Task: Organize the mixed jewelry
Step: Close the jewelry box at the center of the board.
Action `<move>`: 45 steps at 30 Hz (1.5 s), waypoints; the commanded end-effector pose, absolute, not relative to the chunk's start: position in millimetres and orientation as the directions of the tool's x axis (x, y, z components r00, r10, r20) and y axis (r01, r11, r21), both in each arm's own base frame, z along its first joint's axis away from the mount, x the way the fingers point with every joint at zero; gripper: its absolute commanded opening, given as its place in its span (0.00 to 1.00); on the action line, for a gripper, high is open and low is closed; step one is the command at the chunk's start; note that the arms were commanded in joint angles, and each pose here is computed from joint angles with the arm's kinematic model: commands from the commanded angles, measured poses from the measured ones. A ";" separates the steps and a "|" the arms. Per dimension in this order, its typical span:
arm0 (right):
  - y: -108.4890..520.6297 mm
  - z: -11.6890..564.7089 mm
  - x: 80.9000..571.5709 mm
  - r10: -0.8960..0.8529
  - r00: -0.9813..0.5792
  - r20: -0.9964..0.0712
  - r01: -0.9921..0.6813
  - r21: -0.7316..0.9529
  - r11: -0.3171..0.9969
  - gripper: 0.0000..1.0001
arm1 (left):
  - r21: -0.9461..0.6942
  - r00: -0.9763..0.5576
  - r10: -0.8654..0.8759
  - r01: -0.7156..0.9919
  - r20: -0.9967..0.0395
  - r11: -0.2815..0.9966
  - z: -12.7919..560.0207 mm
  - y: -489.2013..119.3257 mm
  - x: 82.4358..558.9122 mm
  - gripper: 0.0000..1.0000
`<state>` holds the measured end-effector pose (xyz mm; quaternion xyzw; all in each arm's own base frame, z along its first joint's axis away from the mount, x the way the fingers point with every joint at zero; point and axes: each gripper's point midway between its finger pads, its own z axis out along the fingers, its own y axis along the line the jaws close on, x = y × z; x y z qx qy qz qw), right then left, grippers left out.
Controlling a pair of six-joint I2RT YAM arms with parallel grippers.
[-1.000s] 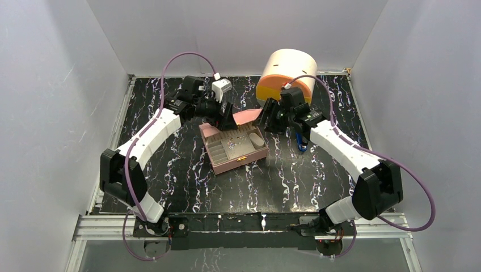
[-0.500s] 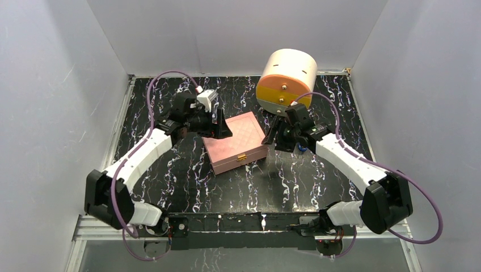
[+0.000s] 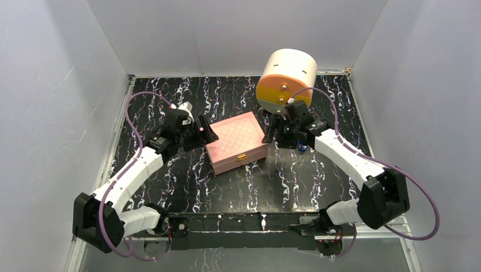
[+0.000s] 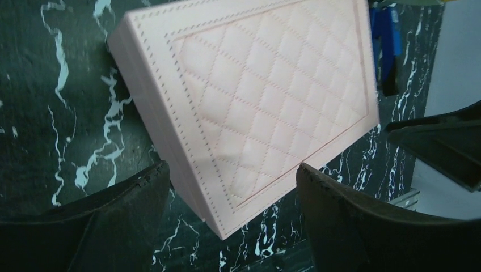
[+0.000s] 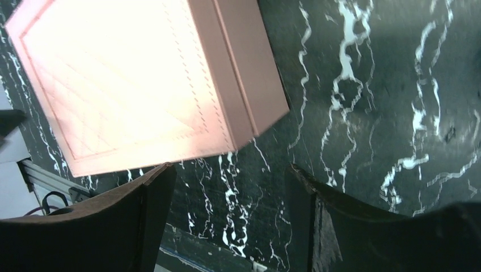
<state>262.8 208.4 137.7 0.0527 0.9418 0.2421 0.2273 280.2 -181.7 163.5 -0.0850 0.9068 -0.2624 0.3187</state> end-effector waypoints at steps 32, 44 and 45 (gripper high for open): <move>197.7 51.6 250.3 0.044 -0.988 -0.148 -0.005 0.314 0.949 0.63 | -0.388 -0.896 -0.377 -0.270 -0.233 0.881 39.7 -146.6 196.2 0.58; 174.5 11.8 230.0 -0.015 -0.996 -0.092 -0.023 0.088 0.996 0.52 | -0.113 -0.929 -0.340 -0.326 -0.146 0.939 -7.7 -109.1 157.0 0.52; 174.8 11.1 229.6 -0.027 -0.995 -0.094 -0.033 0.067 0.997 0.52 | -0.094 -0.931 -0.337 -0.326 -0.141 0.941 -10.0 -106.3 153.7 0.51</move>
